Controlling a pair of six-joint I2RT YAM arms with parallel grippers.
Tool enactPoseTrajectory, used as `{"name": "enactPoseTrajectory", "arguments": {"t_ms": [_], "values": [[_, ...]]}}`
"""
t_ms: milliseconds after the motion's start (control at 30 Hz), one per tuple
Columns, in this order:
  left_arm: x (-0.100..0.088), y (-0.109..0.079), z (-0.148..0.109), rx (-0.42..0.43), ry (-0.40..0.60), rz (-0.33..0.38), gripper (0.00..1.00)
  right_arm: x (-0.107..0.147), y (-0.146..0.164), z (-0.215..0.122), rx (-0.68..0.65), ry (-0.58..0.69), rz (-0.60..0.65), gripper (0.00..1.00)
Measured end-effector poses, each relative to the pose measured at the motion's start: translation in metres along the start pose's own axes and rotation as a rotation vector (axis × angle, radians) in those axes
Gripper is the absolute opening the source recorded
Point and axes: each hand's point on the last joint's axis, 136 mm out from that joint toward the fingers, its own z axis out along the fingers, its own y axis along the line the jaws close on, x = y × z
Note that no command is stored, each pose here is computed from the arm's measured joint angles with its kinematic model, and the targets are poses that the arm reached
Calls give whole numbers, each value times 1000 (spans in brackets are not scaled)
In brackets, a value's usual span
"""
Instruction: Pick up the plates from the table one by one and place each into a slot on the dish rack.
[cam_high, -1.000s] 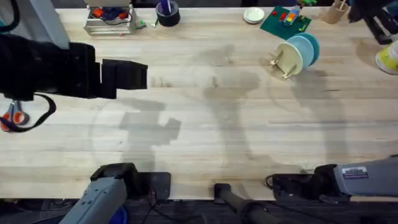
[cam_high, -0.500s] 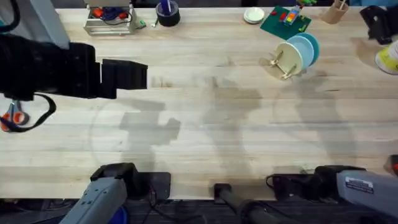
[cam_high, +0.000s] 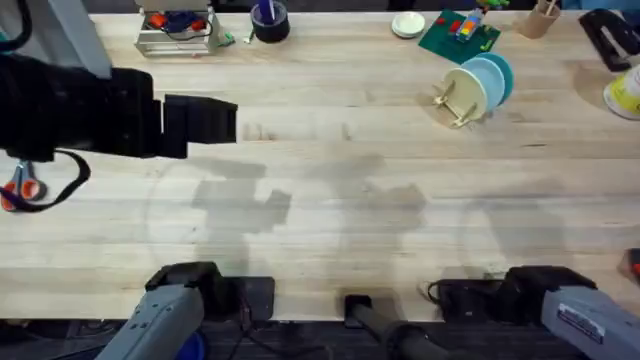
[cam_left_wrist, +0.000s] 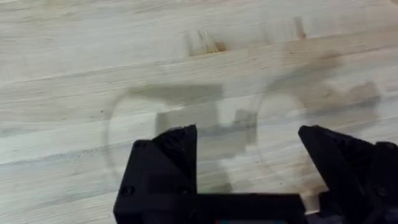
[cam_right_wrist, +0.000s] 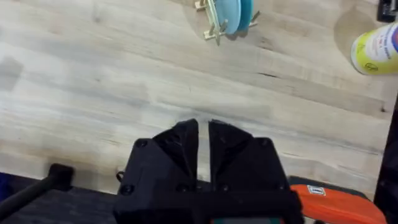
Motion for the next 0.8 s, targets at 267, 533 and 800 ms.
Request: {"name": "enactPoseTrajectory", "arguments": {"t_ms": [267,533,800], "values": [[0,0,0,0,0,0,995,24,6,-5,4,-17,29,681],[0,0,0,0,0,0,995,26,7,-8,7,-32,29,992],[0,0,0,0,0,0,995,26,7,-8,7,-32,29,994]]}}
